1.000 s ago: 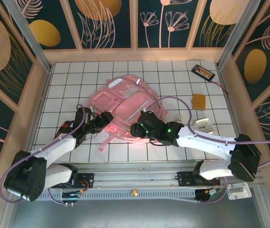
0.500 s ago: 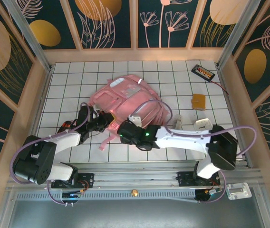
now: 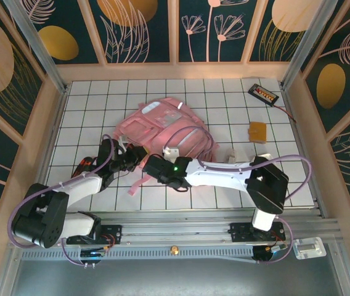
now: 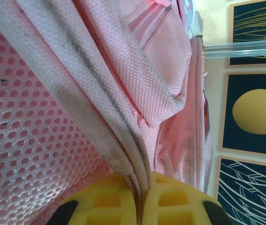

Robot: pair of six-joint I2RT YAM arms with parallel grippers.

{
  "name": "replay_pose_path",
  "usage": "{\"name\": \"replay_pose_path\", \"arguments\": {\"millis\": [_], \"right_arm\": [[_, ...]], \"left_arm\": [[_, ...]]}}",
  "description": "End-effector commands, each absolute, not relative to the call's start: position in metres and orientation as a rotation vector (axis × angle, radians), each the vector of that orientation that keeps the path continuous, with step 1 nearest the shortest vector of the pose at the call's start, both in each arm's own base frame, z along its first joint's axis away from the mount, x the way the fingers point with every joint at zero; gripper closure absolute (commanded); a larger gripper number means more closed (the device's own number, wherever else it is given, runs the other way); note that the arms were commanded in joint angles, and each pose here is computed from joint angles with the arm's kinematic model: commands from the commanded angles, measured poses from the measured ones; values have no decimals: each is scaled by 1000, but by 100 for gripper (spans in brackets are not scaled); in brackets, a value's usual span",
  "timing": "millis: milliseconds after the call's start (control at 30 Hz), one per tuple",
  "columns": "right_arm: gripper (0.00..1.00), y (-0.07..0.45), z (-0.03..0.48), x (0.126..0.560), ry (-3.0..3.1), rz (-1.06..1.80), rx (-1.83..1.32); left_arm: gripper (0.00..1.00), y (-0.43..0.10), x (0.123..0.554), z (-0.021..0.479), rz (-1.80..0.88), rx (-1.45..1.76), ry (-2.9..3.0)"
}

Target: Pack the student bag

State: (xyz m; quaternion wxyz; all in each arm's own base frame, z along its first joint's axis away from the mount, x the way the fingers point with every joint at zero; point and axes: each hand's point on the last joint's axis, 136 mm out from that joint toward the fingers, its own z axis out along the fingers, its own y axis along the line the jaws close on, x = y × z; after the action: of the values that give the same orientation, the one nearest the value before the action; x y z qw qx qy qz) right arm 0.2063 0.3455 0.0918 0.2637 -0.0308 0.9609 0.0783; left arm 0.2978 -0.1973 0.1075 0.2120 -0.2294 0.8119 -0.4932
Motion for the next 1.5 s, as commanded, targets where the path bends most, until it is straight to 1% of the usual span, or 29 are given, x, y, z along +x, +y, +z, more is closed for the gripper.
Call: {"name": "replay_pose_path", "arguments": {"millis": [0, 233, 367, 400, 433, 500, 567, 667, 700, 800, 867, 933, 1033, 1100, 1133, 1267, 1467], "right_arm": [[58, 343, 95, 230, 2535, 138, -23], [59, 344, 86, 236, 2539, 71, -23], [70, 339, 87, 236, 2528, 56, 4], [75, 337, 89, 237, 2521, 57, 12], [78, 335, 91, 237, 2515, 64, 20], [80, 334, 96, 237, 2506, 88, 38], [85, 333, 100, 238, 2503, 127, 59], [85, 332, 101, 240, 2510, 174, 92], [83, 331, 101, 240, 2509, 181, 98], [70, 329, 100, 245, 2509, 189, 114], [69, 330, 102, 248, 2506, 204, 118], [69, 331, 102, 252, 2500, 219, 120], [77, 333, 101, 255, 2502, 226, 122], [84, 332, 101, 255, 2505, 225, 121], [89, 331, 101, 255, 2504, 222, 121], [99, 325, 105, 252, 2502, 218, 126], [100, 317, 119, 242, 2525, 258, 96]], "left_arm": [[100, -217, 286, 136, -1521, -495, 2199], [100, -226, 281, 142, -1559, -472, 2193], [100, -226, 280, 145, -1564, -465, 2185], [100, -226, 279, 146, -1567, -462, 2186], [100, -226, 279, 147, -1567, -460, 2184], [100, -226, 279, 147, -1569, -458, 2185], [100, -226, 278, 148, -1574, -457, 2183], [100, -227, 278, 151, -1581, -451, 2177], [100, -227, 277, 152, -1585, -448, 2176], [100, -227, 276, 155, -1592, -441, 2172], [100, -227, 275, 155, -1592, -441, 2172], [100, -227, 273, 156, -1596, -439, 2172], [100, -227, 272, 156, -1596, -439, 2175], [100, -226, 272, 156, -1594, -441, 2175], [100, -226, 272, 156, -1593, -442, 2174], [100, -225, 274, 154, -1570, -442, 2181], [100, -218, 284, 149, -1440, -432, 2203]]}}
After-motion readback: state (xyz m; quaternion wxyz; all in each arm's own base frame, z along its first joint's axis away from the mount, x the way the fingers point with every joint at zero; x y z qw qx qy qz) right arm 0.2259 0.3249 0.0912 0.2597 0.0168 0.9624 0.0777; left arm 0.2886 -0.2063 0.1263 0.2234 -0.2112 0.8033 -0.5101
